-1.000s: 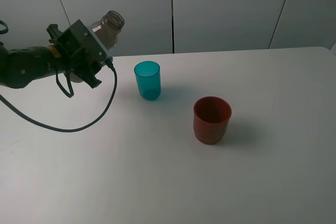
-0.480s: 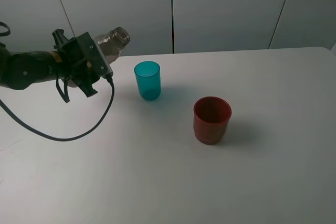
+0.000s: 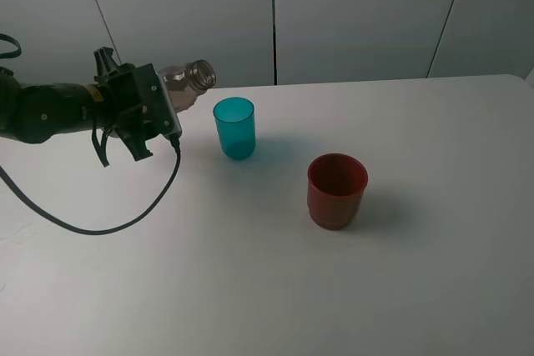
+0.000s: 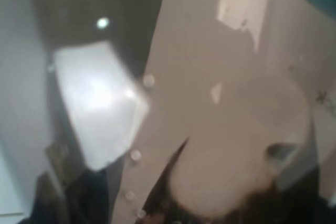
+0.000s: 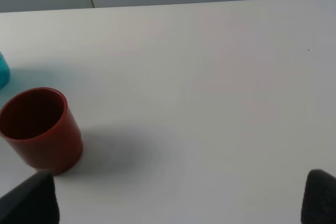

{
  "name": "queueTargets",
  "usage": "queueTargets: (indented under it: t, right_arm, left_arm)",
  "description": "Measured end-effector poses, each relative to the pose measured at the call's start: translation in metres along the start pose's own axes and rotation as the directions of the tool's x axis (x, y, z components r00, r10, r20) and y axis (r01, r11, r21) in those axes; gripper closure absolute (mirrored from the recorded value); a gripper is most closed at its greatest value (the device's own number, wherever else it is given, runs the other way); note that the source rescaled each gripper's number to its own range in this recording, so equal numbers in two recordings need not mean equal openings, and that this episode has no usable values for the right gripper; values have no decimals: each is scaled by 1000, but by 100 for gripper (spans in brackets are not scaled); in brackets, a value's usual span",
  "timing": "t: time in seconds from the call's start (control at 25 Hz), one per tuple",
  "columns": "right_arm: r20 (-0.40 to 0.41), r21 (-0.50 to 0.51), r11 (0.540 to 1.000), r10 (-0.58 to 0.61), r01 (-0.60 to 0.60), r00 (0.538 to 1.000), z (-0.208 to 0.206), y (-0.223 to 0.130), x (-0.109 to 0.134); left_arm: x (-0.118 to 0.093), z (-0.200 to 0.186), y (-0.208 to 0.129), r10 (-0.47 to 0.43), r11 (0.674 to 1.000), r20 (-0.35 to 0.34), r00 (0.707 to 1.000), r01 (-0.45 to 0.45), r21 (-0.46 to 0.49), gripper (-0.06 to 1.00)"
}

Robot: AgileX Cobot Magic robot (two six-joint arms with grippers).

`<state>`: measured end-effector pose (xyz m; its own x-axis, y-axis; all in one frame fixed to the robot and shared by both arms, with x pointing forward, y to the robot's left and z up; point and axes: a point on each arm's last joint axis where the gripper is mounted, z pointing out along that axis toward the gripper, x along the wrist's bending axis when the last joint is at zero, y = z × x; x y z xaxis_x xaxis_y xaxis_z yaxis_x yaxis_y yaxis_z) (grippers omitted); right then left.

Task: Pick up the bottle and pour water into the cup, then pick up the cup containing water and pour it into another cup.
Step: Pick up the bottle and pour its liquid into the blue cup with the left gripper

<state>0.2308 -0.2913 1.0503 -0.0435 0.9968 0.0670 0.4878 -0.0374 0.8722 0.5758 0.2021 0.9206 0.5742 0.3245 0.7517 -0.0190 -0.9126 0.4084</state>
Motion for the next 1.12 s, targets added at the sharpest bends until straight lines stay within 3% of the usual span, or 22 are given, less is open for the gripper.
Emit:
queueTargets:
  t: [0.32, 0.52, 0.76, 1.12]
  right_arm:
    - [0, 0, 1000, 0, 0, 1000, 0, 0, 0]
    - [0, 0, 1000, 0, 0, 1000, 0, 0, 0]
    - [0, 0, 1000, 0, 0, 1000, 0, 0, 0]
    - [0, 0, 1000, 0, 0, 1000, 0, 0, 0]
  left_arm:
    - [0, 0, -3, 13, 999, 2, 1000, -13, 29, 94]
    - [8, 4, 0, 15, 997, 47, 999, -18, 71, 94]
    - [20, 8, 8, 42, 997, 65, 997, -47, 68, 94]
    - [20, 8, 7, 73, 993, 84, 994, -80, 82, 94]
